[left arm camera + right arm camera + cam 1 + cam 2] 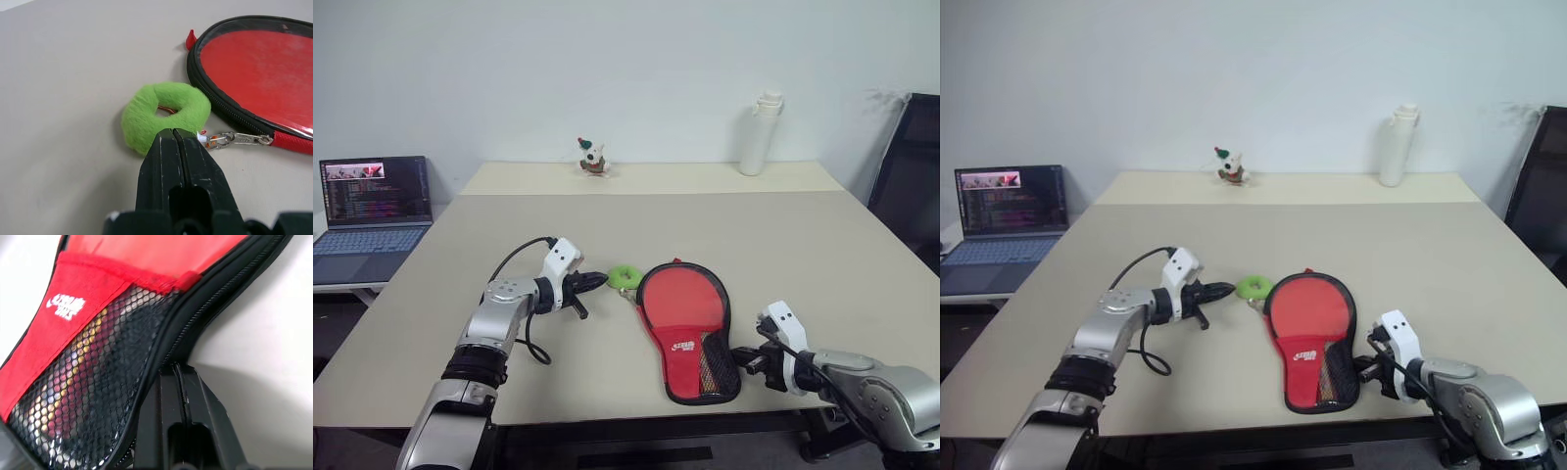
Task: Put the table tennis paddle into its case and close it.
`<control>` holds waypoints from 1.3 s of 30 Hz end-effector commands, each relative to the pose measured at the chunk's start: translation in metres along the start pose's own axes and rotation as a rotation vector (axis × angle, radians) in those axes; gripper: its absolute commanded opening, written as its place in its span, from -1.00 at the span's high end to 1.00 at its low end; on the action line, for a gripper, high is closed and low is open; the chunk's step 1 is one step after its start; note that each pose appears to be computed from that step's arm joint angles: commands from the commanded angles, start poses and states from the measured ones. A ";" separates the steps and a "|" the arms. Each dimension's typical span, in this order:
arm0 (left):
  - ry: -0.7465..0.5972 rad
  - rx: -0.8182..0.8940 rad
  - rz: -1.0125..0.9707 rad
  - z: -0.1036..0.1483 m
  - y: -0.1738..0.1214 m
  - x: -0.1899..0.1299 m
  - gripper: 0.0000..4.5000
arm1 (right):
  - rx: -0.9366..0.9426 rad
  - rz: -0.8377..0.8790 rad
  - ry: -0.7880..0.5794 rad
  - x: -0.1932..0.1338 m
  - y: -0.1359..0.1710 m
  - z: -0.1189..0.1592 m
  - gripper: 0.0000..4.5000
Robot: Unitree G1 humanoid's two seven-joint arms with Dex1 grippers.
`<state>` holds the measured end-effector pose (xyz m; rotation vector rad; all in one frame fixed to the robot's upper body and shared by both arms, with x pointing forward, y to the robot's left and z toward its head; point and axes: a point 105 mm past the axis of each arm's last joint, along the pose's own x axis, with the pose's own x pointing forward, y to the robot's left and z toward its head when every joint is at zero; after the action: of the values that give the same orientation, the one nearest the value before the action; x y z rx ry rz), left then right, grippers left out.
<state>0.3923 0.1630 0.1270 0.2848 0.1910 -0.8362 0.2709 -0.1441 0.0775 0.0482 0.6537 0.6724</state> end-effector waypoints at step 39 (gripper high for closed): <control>-0.015 -0.024 0.066 0.013 0.015 0.004 1.00 | -0.200 0.250 -0.347 -0.018 0.050 0.103 -0.99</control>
<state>0.4005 0.1645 0.1246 0.2601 0.2230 -0.7937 0.2872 -0.1042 0.1821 0.0754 0.2654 0.9587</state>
